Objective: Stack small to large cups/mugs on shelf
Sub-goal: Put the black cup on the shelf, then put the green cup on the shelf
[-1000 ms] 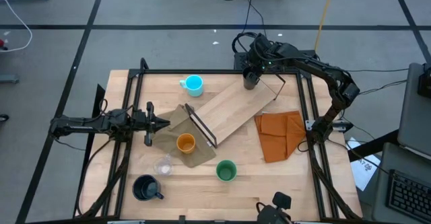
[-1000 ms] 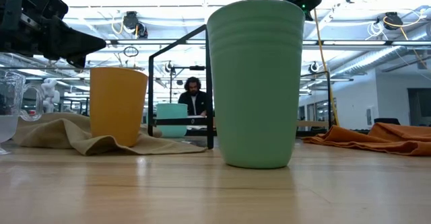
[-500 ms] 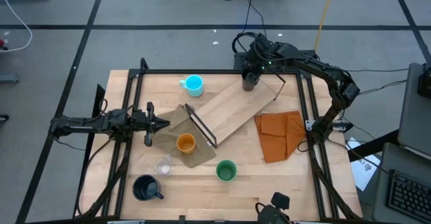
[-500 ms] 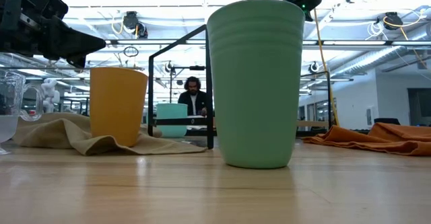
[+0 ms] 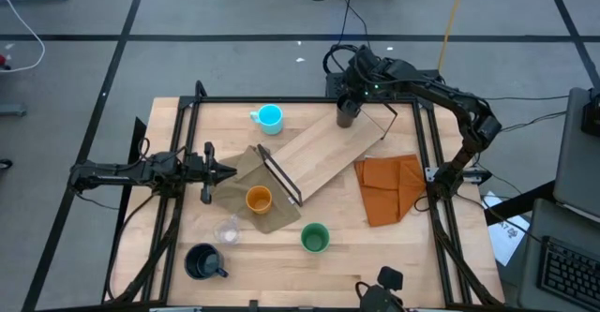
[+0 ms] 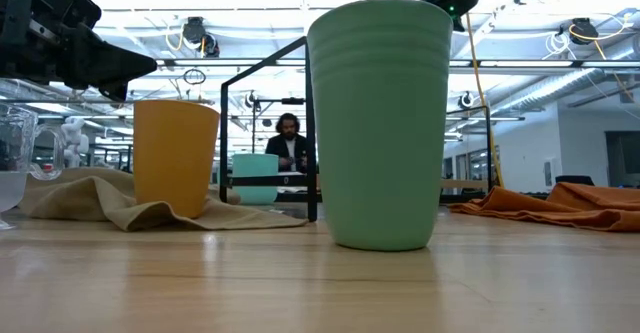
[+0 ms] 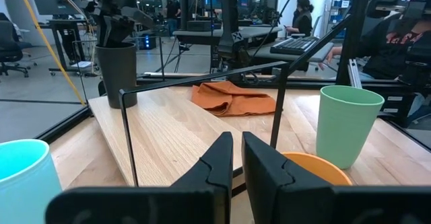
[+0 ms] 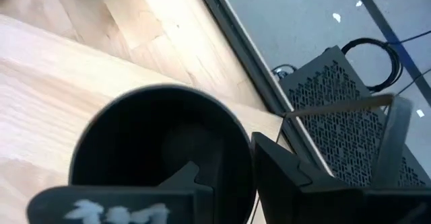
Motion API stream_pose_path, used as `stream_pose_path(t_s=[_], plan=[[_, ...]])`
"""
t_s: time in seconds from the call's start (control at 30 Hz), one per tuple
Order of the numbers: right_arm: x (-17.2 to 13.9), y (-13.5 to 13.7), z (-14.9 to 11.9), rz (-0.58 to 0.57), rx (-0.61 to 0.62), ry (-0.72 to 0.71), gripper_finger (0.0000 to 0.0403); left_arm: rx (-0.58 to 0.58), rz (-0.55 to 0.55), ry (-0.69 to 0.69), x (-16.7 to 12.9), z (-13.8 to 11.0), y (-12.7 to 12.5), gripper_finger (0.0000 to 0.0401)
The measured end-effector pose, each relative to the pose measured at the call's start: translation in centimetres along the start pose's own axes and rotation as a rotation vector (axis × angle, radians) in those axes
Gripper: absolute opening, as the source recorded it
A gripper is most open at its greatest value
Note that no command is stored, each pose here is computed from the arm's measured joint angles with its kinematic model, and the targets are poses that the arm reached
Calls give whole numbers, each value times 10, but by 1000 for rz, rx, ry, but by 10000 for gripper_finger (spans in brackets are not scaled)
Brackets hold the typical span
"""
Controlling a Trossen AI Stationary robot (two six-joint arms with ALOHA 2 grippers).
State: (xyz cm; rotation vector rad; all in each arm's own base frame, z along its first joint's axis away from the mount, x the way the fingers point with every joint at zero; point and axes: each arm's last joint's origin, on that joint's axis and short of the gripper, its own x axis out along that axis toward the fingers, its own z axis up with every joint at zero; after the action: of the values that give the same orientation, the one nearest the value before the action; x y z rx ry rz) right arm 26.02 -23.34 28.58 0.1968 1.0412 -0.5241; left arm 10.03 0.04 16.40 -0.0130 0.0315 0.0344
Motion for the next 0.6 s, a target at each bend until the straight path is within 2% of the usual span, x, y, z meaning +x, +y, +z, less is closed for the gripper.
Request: stream_pose_path(t_s=[0.27, 0.6], plan=[[-8, 0, 1, -6, -4, -28, 64, -3, 0, 0, 0, 0, 0, 35], [-46, 1, 2, -33, 14, -155, 64, -3, 0, 0, 0, 0, 0, 35]])
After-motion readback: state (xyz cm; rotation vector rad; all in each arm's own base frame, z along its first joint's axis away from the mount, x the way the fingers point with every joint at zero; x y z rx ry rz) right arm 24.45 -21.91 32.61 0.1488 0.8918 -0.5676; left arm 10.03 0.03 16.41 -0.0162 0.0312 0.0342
